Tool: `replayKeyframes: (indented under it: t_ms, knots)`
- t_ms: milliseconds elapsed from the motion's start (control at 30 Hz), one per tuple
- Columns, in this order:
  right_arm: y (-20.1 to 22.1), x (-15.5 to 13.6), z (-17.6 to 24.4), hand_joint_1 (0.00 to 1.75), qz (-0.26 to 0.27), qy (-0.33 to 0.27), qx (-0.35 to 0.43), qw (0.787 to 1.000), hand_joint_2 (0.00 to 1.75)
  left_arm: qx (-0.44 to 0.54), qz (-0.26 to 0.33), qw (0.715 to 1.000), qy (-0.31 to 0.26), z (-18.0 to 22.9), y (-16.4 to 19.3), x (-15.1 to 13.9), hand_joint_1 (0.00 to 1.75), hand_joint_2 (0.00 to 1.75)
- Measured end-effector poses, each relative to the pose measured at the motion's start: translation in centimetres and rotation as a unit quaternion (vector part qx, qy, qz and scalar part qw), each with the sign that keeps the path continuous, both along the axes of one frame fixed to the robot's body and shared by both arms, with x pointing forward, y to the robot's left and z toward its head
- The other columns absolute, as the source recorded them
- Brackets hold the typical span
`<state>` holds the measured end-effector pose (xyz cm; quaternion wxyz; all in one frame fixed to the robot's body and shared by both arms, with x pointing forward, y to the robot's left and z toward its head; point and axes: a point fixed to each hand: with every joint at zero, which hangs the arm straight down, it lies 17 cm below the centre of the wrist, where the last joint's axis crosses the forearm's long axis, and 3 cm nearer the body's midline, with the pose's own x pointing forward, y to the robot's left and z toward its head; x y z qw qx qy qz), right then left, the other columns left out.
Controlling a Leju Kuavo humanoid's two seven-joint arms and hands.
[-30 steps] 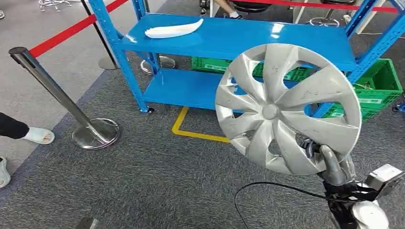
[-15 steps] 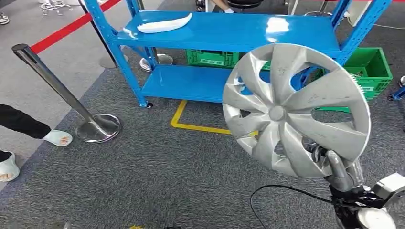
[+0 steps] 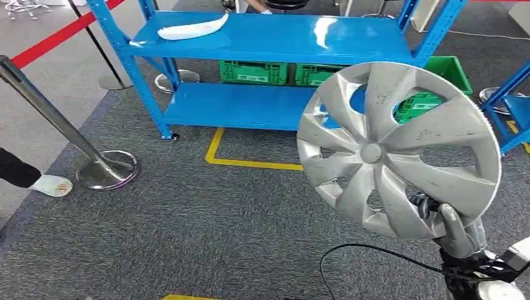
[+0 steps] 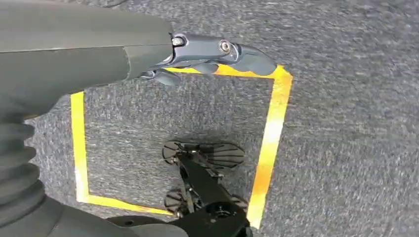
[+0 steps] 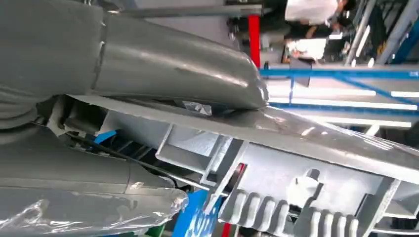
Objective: Take the parts from the cabinet and place them on the table.
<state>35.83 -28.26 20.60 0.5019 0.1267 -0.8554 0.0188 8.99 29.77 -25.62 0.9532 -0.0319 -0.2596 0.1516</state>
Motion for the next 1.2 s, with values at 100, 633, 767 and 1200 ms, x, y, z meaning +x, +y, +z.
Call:
replayKeyframes:
  t_ms: [100, 633, 767, 1200]
  knots:
    - [-0.6, 0.3, 0.6, 1.75, -0.007, -0.007, 0.006, 1.000, 0.00, -0.001, -0.001, 1.000, 0.009, -0.2, -0.1, -0.2, 0.00, 1.75]
    - [-2.6, 1.5, 2.0, 1.75, -0.030, -0.018, 0.012, 0.999, 0.00, 0.012, 0.000, 0.999, 0.036, -0.7, 0.9, -0.9, 0.00, 1.75]
    - [-2.9, 1.3, 1.7, 1.75, -0.034, -0.014, 0.013, 0.999, 0.00, 0.010, 0.000, 0.999, 0.035, -0.7, 0.7, -0.8, 0.00, 1.75]
    - [-3.3, 2.3, 2.7, 1.75, -0.035, -0.028, 0.021, 0.999, 0.00, 0.026, -0.007, 0.998, 0.050, -0.9, 1.3, -1.2, 0.00, 1.75]
